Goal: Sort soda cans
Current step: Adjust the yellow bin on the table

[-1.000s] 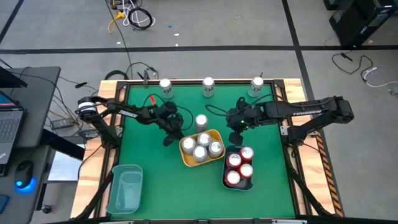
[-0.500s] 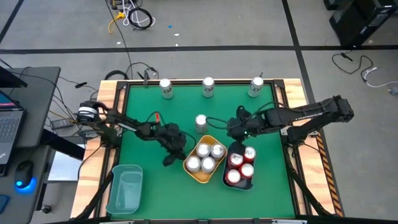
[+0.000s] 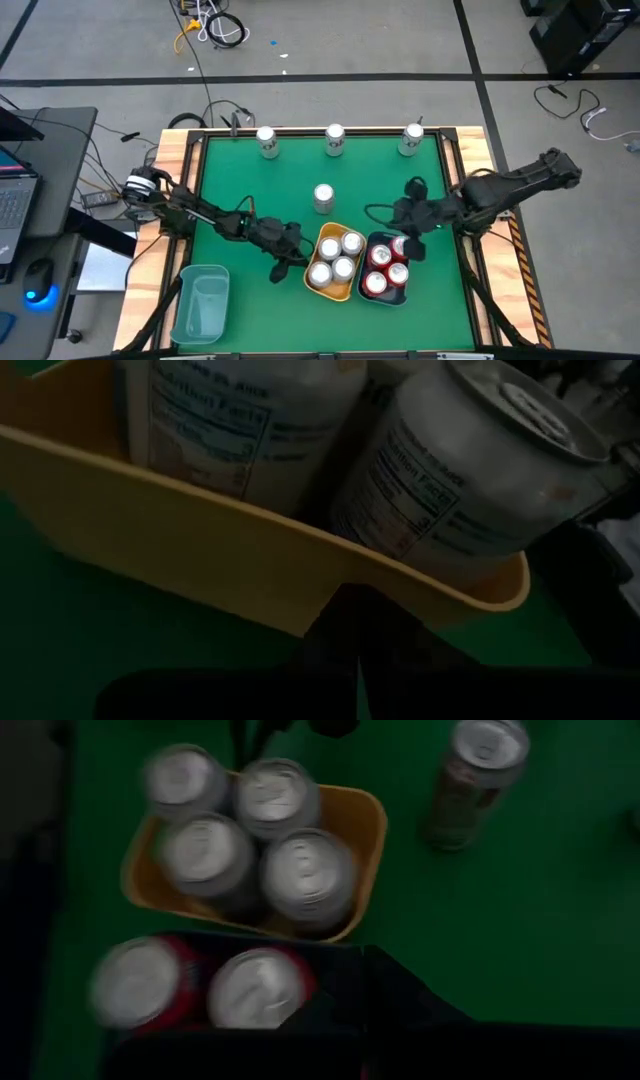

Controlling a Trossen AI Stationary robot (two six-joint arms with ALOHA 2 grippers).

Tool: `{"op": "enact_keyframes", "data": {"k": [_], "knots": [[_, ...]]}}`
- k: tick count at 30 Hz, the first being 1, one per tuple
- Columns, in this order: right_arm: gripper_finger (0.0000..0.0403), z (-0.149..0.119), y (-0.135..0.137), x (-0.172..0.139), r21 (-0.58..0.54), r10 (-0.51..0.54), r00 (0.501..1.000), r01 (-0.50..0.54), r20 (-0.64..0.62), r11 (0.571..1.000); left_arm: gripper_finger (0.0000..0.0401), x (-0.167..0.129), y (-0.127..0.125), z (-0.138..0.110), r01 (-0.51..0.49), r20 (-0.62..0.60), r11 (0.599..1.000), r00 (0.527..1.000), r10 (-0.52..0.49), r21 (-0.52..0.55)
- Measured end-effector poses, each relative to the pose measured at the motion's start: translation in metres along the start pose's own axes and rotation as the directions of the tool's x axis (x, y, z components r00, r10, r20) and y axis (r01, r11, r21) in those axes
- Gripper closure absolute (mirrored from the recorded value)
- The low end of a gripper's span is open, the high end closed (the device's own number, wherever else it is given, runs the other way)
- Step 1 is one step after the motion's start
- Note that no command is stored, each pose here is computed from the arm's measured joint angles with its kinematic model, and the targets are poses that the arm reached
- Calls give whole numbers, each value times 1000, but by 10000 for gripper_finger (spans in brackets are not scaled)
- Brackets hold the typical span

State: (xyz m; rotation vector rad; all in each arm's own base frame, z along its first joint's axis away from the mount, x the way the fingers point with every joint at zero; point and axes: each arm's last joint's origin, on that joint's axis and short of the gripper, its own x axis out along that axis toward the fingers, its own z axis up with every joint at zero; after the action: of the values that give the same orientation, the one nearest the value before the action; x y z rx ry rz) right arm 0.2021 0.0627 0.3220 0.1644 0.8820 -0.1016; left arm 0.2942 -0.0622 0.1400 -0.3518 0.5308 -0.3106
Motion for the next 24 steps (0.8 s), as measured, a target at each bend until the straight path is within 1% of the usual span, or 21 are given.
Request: {"op": "enact_keyframes", "data": {"k": [3, 6, 10, 16, 21, 24], "knots": [[403, -6, 8, -9, -12, 36, 999, -36, 9, 999, 397, 8, -5, -3, 19, 50, 1000, 999, -18, -17], [403, -11, 17, -13, -39, 51, 999, -50, 13, 998, 397, 20, -7, -6, 43, 83, 999, 996, -40, -34], [403, -20, 28, -14, -77, 80, 997, -80, 3, 994, 397, 35, -8, -5, 66, 101, 997, 993, -62, -40], [403, -37, 36, -8, -87, 88, 995, -92, -48, 992, 397, 51, -7, 1, 89, 110, 996, 990, -86, -20], [403, -48, 37, -4, -85, 91, 993, -97, -72, 992, 397, 50, -5, 5, 96, 108, 995, 990, -94, -15], [403, -49, 36, -7, -101, 82, 996, -86, -44, 991, 397, 42, -1, 15, 126, 109, 992, 986, -123, -28]]}}
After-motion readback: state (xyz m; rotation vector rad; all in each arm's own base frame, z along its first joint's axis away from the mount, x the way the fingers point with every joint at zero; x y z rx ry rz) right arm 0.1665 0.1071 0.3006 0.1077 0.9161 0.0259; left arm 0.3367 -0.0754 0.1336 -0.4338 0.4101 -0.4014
